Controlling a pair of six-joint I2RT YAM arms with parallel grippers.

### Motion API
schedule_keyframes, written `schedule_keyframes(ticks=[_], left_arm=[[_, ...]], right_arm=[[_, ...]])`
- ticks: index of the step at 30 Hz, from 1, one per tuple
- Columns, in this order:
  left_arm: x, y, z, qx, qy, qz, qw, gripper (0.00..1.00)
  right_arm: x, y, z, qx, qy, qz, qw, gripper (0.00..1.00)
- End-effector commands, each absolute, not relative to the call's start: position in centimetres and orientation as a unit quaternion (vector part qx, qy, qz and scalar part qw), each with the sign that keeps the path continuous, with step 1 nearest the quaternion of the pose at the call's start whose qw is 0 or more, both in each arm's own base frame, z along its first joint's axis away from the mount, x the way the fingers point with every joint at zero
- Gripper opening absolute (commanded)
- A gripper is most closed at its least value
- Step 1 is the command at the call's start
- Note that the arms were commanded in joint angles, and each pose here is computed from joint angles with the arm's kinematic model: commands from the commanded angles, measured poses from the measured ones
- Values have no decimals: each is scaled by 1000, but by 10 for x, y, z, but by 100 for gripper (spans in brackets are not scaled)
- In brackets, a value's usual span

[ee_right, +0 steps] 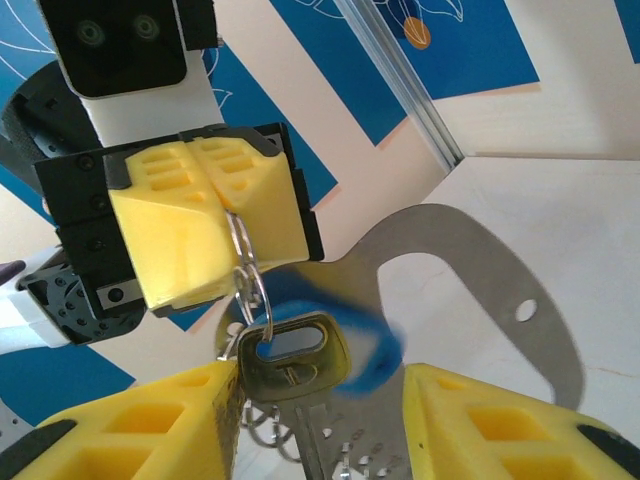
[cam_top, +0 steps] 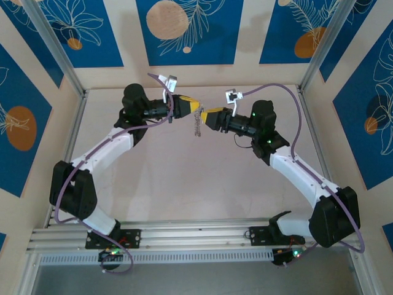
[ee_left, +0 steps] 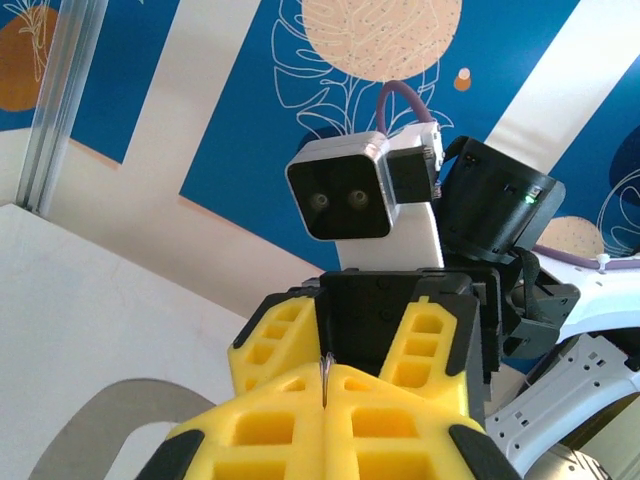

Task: Put the keys on the keyring

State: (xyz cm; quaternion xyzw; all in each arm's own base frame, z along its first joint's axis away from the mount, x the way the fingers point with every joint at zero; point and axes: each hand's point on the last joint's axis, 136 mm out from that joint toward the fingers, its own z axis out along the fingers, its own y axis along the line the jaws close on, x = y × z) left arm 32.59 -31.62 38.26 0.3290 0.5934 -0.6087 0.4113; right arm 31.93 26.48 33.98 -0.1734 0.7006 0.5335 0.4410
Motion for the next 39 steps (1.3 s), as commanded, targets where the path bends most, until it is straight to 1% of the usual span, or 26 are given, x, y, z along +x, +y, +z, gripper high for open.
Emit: schedule_keyframes(ticks=[1, 8, 12, 19, 23, 34, 39], left_arm=[[313, -313, 407, 341, 564, -608, 443, 0], [313, -312, 409, 339, 564, -606, 447, 0], [314, -313, 409, 339, 565, -606, 446, 0], [314, -312, 409, 335, 566, -604, 451, 0], [316, -311, 410, 327, 568, -601, 457, 0], [318, -305, 419, 309, 562, -598, 481, 0], [316, -305, 421, 309, 560, -600, 481, 0]], right_arm=[[322, 267, 354, -182, 688, 530, 461, 45], [319, 267, 349, -184, 689, 532, 456, 31], [317, 267, 350, -188, 688, 534, 454, 20], [314, 268, 350, -193, 688, 535, 451, 6], [310, 267, 349, -195, 690, 533, 448, 1], [290, 286, 331, -227, 704, 528, 417, 0], [289, 286, 325, -227, 711, 521, 414, 0]])
